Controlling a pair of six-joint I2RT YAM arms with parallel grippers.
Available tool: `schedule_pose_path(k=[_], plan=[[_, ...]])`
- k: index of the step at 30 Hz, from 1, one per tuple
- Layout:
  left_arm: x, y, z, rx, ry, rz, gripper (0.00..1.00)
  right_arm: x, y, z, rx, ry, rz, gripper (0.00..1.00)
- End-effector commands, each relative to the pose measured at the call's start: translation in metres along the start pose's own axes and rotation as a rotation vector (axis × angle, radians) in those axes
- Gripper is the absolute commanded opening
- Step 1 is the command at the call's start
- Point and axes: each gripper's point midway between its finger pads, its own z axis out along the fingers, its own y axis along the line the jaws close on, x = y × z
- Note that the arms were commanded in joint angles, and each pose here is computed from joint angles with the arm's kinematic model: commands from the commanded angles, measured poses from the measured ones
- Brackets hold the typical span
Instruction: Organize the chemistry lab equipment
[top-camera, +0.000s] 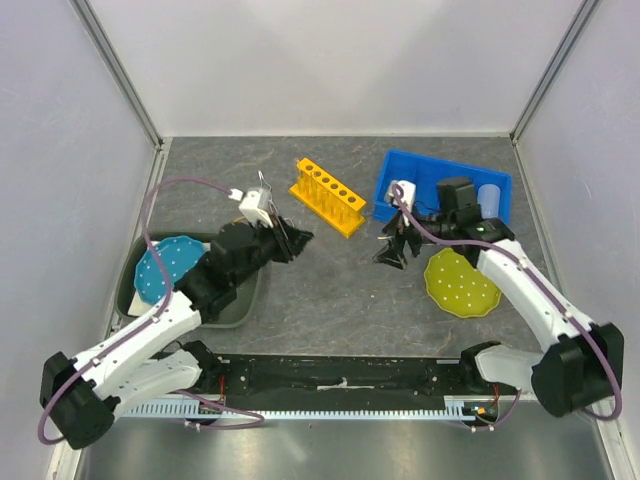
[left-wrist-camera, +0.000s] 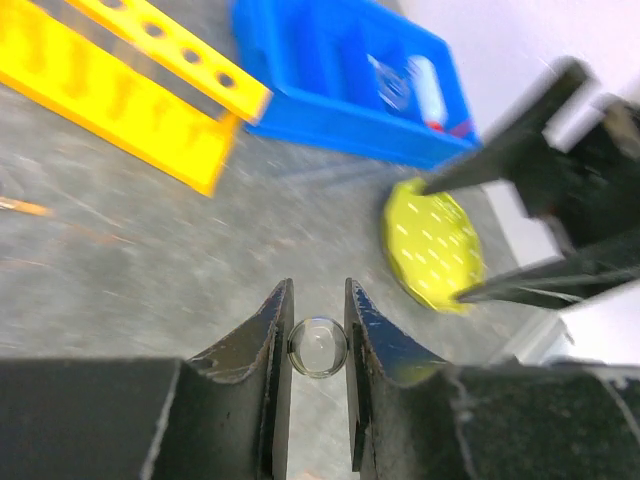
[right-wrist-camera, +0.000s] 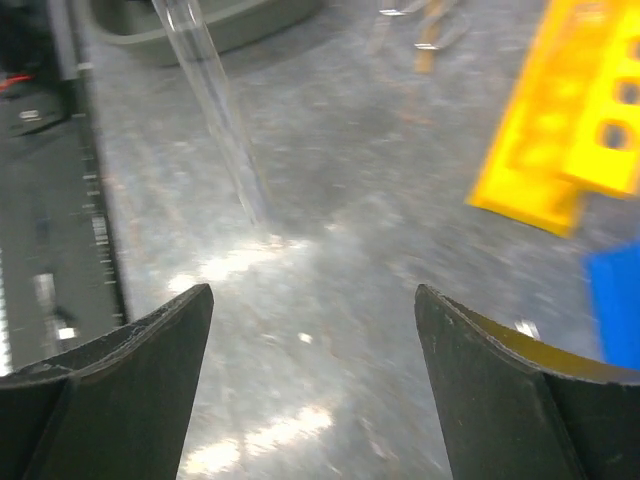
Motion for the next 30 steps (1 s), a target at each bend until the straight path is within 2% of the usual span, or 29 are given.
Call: schedule_pose_path(k=[1, 2, 3, 5, 6, 7, 12, 19, 23, 30], plan=[[-0.055, 0.051, 0.001, -0.163, -0.056, 0.127, 0.05, -0.015, -0.041, -0.051, 0.259, -0.009, -0.129, 0.91], [-0.058, 0.063, 0.007, -0.183, -0.042, 0.146, 0.05, -0.010, -0.045, -0.055, 0.278, -0.011, -0.118, 0.92], [-0.080, 0.077, 0.009, -0.229, -0.082, 0.148, 0.04, -0.012, -0.049, -0.058, 0.296, -0.032, -0.110, 0.93], [-0.086, 0.089, 0.025, -0.238, -0.049, 0.178, 0.04, -0.006, -0.054, -0.062, 0.301, -0.055, -0.077, 0.93], [-0.107, 0.087, 0.029, -0.241, -0.083, 0.198, 0.04, -0.007, -0.057, -0.062, 0.302, -0.076, -0.069, 0.93], [-0.116, 0.088, 0.034, -0.245, -0.089, 0.215, 0.04, -0.003, -0.060, -0.060, 0.295, -0.077, -0.047, 0.98], [-0.167, 0.092, 0.068, -0.290, -0.124, 0.337, 0.04, 0.015, -0.060, -0.056, 0.263, -0.072, 0.006, 0.98], [-0.182, 0.121, 0.118, -0.362, -0.090, 0.391, 0.04, 0.018, -0.059, -0.066, 0.312, -0.074, -0.034, 0.98], [-0.199, 0.120, 0.133, -0.370, -0.104, 0.414, 0.03, 0.017, -0.058, -0.068, 0.316, -0.079, -0.037, 0.98], [-0.203, 0.126, 0.152, -0.376, -0.074, 0.427, 0.03, 0.016, -0.055, -0.067, 0.304, -0.082, -0.034, 0.98]])
